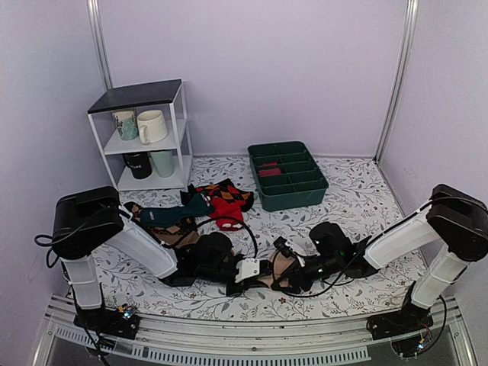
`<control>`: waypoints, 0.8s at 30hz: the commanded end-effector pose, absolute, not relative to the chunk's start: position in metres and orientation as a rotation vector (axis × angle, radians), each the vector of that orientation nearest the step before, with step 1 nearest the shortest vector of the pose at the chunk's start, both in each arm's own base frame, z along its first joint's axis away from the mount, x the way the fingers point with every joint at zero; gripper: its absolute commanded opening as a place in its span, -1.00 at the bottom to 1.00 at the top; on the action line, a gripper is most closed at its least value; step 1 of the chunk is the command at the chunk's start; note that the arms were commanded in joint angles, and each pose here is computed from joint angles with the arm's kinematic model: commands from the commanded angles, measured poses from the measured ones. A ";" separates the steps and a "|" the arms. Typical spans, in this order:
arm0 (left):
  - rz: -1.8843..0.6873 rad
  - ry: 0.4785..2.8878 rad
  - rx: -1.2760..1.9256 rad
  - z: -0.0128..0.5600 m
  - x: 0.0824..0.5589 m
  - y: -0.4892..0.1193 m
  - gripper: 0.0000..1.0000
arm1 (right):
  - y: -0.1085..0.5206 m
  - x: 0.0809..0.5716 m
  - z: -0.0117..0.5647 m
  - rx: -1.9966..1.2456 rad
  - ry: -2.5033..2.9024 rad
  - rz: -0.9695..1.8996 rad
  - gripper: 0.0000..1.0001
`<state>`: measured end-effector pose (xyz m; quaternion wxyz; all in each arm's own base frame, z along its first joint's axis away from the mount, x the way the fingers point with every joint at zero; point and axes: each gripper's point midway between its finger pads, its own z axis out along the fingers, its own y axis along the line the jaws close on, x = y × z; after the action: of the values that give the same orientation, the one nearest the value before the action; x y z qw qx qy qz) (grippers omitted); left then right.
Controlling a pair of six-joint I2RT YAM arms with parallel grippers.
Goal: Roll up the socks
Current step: Roll a pair of socks at the center of the board.
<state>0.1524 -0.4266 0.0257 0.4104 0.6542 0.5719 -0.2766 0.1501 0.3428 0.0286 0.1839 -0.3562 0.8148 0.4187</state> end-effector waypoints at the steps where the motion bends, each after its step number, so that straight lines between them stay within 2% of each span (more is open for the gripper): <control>1: -0.826 1.862 1.743 -0.025 0.116 -0.393 -1.00 | 0.311 0.174 0.034 -0.910 2.394 0.914 0.08; 7: -0.848 2.046 1.664 -0.040 0.103 -0.365 -1.00 | 0.289 0.208 0.068 -0.756 2.351 0.774 0.17; 11: -0.852 2.051 1.630 -0.038 0.104 -0.363 -1.00 | 0.276 0.216 0.059 -0.651 2.441 0.763 0.17; 24: -0.855 2.028 1.639 -0.040 0.107 -0.370 -1.00 | 0.294 0.221 0.032 -0.669 2.509 0.816 0.15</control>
<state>0.1314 -0.4118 0.0221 0.3115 0.5761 0.6699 -0.3498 0.2142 0.2830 0.0336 0.2105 -0.2414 0.9047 0.2810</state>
